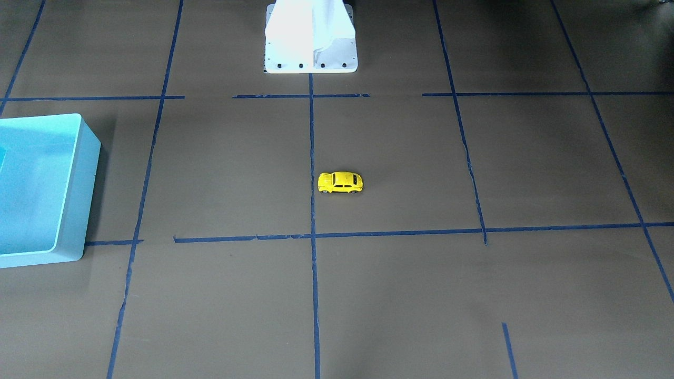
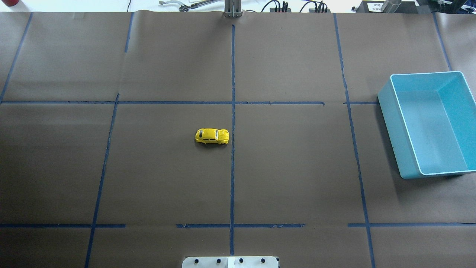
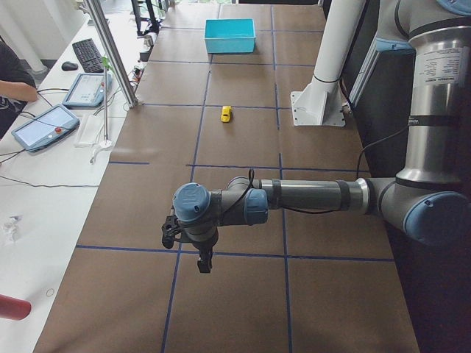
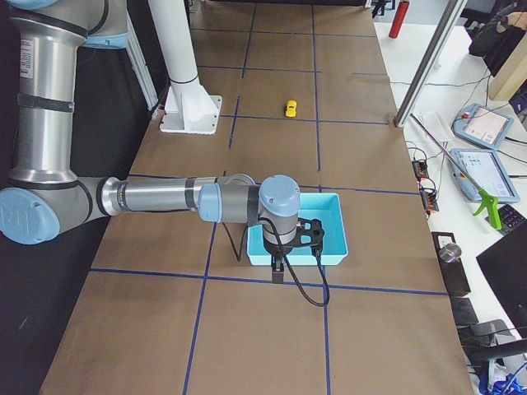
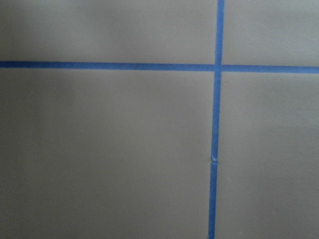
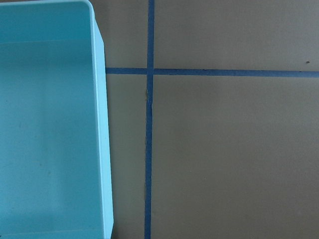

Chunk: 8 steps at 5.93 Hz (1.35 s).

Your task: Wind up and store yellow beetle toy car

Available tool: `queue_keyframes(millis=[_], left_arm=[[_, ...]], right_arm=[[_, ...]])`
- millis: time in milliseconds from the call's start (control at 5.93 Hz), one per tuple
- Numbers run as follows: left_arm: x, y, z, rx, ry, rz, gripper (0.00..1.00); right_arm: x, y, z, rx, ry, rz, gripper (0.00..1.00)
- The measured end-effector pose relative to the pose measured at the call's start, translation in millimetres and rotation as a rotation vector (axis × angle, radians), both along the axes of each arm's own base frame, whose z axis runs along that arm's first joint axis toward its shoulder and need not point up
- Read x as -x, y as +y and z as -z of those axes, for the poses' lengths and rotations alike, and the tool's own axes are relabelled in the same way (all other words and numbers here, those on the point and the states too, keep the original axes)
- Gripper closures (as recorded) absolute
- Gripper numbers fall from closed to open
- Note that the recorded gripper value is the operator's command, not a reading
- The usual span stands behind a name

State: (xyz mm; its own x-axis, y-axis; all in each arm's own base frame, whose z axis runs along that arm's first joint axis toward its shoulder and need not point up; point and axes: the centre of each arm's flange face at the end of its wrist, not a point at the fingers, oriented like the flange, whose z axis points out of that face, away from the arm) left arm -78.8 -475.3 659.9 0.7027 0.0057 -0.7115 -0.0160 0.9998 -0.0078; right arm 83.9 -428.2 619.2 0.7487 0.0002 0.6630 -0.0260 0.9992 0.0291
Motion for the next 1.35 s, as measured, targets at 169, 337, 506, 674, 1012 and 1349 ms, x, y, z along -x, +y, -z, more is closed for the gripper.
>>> queue_keyframes(millis=[169,337,506,674,1012,1349], left_arm=[[-0.4,-2.3,5.9,-0.016,0.001,-0.002,0.00],[-0.9,-3.9,8.3,-0.031,0.003,-0.011,0.00],[-1.5,-5.4,9.0,-0.050,0.004,-0.030,0.00],[-2.7,-6.9,8.7,-0.064,0.006,-0.045,0.00],[-4.3,-8.8,15.8,-0.086,0.008,-0.054,0.00],[-6.1,-14.6,28.5,-0.112,0.007,-0.058,0.00]], right_arm=[[0.3,0.0,-0.4,0.001,0.000,0.001,0.00],[0.4,0.0,-0.6,0.001,0.000,0.001,0.00],[0.4,0.0,-0.9,0.002,0.000,0.001,0.00],[0.4,0.0,-1.2,0.002,0.000,0.001,0.00],[0.5,0.1,-1.7,0.003,0.000,0.001,0.00],[0.5,0.6,-2.7,0.006,-0.001,0.000,0.00]])
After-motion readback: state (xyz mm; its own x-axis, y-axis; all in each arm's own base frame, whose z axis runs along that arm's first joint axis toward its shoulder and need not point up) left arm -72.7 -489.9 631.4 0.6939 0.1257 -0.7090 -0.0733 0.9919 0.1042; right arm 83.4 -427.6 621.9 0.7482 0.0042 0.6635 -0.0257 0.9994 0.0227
